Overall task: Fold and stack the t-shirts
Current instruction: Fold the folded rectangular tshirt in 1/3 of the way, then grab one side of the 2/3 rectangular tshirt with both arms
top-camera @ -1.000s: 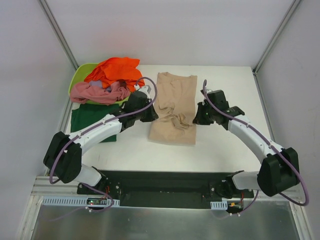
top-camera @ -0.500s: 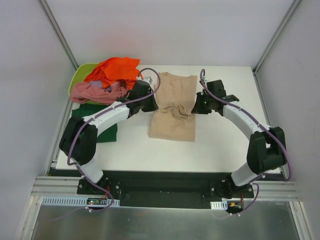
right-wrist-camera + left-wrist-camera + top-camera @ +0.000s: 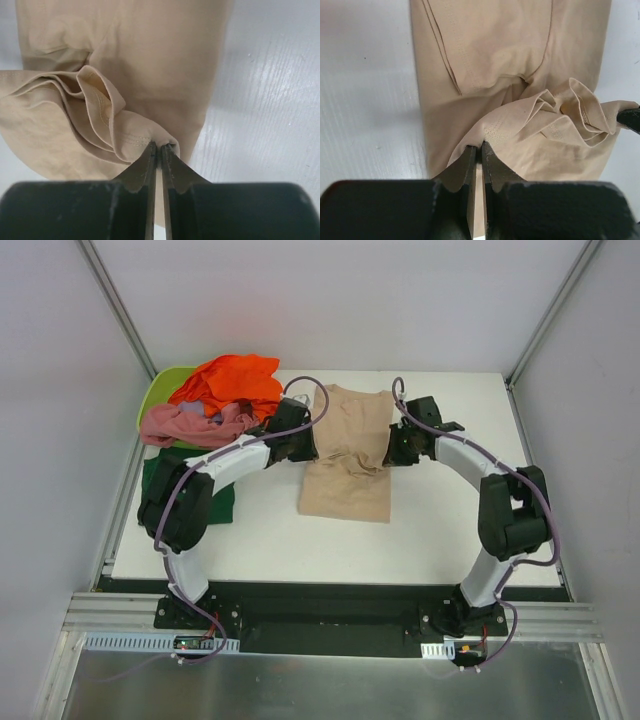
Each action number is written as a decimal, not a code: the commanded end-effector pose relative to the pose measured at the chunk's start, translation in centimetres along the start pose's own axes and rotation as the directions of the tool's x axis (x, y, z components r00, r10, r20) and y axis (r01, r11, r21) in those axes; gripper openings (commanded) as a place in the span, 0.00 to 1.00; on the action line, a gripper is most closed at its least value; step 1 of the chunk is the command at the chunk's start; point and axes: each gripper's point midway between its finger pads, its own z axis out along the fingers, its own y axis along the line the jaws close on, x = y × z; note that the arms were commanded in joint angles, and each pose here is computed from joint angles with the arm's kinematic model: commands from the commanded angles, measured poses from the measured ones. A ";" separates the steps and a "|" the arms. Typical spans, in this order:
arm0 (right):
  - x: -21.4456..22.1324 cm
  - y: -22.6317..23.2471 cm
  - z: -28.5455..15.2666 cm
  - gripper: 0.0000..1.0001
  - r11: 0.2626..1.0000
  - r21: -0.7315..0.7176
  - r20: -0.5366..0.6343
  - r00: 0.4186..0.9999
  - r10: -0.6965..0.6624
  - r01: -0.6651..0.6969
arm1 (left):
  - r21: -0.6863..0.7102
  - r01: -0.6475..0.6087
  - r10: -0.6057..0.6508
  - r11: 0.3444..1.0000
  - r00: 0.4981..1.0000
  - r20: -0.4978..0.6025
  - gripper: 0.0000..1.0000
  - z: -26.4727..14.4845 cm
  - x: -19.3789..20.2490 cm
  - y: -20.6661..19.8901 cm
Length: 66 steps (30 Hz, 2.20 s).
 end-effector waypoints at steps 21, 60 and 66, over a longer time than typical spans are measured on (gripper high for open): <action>3.5 4.5 -5.6 0.96 0.982 -0.164 0.062 0.995 -0.081 0.091 | 0.155 0.078 -0.081 0.985 0.997 0.011 0.99 -8.6 3.5 -0.4; -5.0 0.9 -3.1 0.96 0.997 0.021 0.109 0.991 -0.079 0.077 | 0.192 0.103 -0.078 0.976 0.988 -0.137 0.99 -6.4 10.1 1.6; -3.9 0.8 -12.2 0.96 0.999 0.036 0.386 0.921 -0.047 0.036 | 0.114 0.104 -0.096 0.988 0.993 -0.071 0.99 -8.4 9.9 3.2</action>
